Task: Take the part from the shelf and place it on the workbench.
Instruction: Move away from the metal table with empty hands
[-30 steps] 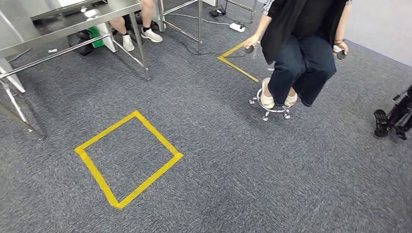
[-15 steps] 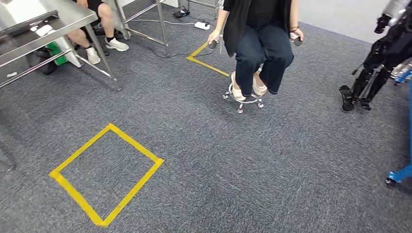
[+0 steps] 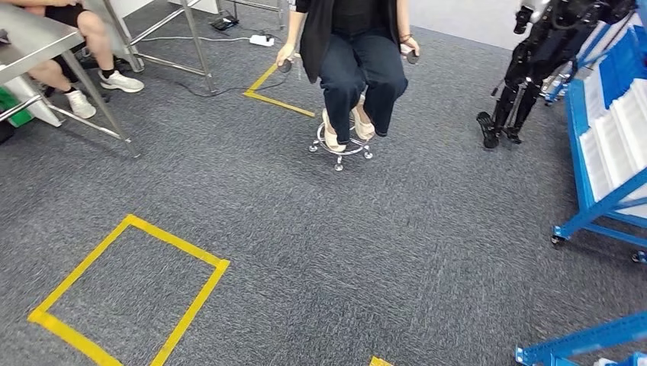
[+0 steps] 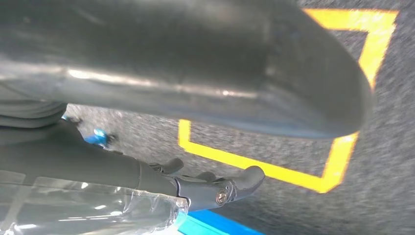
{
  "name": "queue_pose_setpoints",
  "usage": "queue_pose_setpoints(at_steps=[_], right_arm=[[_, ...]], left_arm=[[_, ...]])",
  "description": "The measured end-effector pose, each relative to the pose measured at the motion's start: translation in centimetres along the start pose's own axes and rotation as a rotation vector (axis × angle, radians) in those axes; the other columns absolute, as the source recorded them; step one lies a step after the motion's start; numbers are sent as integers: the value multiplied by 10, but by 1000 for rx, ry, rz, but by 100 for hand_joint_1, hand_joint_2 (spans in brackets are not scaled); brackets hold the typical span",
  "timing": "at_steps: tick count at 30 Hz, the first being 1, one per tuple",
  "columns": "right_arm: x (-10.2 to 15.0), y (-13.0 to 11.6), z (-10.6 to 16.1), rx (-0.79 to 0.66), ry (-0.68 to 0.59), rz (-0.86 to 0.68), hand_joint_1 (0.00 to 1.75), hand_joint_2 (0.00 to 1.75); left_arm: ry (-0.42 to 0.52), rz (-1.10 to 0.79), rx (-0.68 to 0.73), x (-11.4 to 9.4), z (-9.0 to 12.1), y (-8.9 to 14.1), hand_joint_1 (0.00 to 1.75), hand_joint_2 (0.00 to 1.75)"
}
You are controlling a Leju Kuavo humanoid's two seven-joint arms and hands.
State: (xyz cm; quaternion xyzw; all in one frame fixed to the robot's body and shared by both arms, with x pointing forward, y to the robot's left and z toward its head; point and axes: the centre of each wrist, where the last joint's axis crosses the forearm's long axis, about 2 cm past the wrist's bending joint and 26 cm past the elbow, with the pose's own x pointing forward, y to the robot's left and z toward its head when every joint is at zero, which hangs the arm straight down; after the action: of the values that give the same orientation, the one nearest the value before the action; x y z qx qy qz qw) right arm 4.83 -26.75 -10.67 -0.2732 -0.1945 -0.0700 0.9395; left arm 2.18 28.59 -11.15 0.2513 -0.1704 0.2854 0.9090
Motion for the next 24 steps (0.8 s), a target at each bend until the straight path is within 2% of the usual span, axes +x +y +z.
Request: queue_pose_setpoints(at_steps=[24], right_arm=[[-2,0,1,22,13,16,0,0]], left_arm=[[8,15,1,0,1,-3,0,0]])
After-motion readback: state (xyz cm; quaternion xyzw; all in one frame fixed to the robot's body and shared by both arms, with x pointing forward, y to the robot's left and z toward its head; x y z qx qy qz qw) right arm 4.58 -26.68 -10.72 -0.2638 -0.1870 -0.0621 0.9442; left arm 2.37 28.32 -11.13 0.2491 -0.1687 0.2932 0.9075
